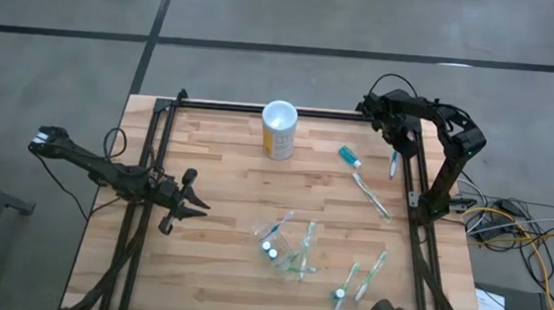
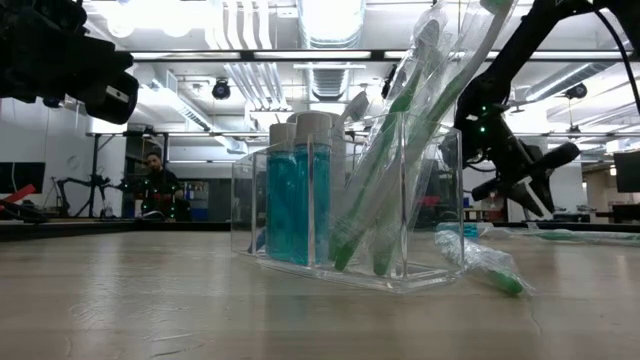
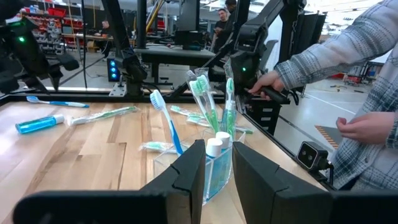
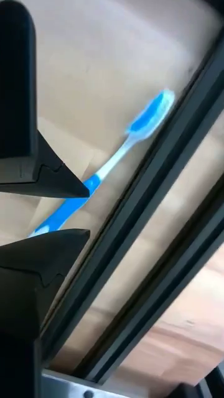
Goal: Pick & Place toothbrushing station
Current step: Put the blue toothbrush into the left section of the transparent organizer
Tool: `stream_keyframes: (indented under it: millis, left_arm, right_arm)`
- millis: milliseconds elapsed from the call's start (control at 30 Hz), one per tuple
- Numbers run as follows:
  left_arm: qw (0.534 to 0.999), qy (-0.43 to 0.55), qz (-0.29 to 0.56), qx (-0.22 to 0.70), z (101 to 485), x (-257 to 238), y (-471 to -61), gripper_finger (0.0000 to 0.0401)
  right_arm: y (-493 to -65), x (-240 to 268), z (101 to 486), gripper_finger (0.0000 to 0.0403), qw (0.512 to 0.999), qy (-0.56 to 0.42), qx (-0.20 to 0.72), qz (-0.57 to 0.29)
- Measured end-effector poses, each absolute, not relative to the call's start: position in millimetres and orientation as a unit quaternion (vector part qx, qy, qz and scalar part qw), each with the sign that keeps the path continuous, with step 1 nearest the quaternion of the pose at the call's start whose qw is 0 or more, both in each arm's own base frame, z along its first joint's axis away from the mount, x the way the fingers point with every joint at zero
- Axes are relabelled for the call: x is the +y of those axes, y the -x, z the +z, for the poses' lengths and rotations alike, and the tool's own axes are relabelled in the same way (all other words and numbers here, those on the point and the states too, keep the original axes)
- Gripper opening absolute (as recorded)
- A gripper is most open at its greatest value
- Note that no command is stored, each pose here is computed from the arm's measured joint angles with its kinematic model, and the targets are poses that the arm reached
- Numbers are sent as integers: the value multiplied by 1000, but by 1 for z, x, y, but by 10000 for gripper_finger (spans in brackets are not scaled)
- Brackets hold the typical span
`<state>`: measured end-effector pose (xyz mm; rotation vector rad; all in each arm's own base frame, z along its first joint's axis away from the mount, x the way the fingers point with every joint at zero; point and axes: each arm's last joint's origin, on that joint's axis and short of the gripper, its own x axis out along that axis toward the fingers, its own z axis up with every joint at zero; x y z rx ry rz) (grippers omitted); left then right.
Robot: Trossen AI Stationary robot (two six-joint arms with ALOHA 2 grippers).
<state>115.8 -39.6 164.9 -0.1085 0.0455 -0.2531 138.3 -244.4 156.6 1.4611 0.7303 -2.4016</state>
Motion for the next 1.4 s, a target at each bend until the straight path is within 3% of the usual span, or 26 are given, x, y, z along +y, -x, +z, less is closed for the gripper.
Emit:
stream_keyframes:
  millis: [333, 1100, 1400]
  left_arm:
    - [990, 54, -126, 23, 165, -40, -116, 85]
    - [990, 54, -126, 23, 165, -40, -116, 85]
    - [990, 54, -126, 23, 165, -40, -116, 85]
  right_arm:
    - [-138, -224, 140, 88, 93, -489, 270, -824]
    - [-159, -210, 132, 82, 120, -522, 270, -800]
    - [-147, -196, 140, 82, 33, -477, 291, -829]
